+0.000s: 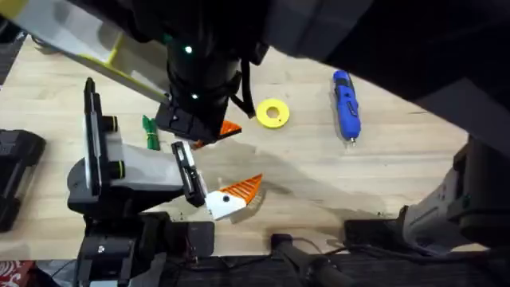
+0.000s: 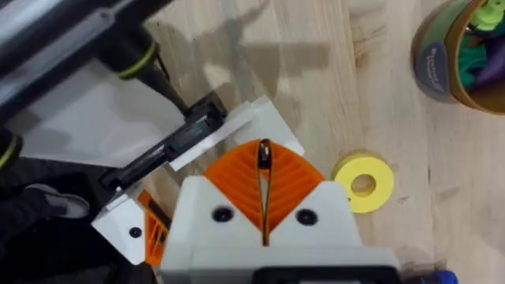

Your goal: Pick up the gripper from the table and insert it into the empty holder that is missing its gripper. Then pick up a screw, insert it into the mounting hole, and use the screwdriver to tighten it. Finally, clean up the table by picking up the vegetable and placing it into the bucket.

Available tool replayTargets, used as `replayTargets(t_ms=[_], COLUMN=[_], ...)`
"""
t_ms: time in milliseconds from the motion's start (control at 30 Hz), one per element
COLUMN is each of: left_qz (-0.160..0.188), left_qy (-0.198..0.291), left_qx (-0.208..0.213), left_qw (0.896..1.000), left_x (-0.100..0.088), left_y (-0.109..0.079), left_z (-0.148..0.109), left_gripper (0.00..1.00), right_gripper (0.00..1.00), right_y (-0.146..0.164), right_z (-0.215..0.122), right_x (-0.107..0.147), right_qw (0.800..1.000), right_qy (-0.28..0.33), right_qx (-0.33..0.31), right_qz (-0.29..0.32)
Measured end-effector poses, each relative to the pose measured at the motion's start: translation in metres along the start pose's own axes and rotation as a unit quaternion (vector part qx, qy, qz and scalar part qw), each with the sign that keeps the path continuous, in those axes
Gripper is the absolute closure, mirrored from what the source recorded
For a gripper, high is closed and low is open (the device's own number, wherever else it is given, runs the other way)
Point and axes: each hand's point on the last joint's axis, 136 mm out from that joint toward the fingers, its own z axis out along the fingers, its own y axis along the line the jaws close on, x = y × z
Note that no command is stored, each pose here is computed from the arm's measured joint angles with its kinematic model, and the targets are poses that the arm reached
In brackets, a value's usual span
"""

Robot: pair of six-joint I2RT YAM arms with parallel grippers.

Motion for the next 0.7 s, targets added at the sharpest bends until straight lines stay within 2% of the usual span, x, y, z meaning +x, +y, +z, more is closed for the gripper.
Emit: replayTargets(t_ms=[700], left_qz=[0.000], left_qy=[0.000], left_qx=[0.000], left_qw=[1.000], left_x=[0.0000], left_y=[0.0000], left_z=[0.0000], left_gripper=[0.015], right_gripper=[0.996], right_y=[0.0007], right_z=[0.0034], right_x=[0.0041], right_qw=[1.000], right_qy=[0.009], right_qx=[-0.002], right_qz=[0.000])
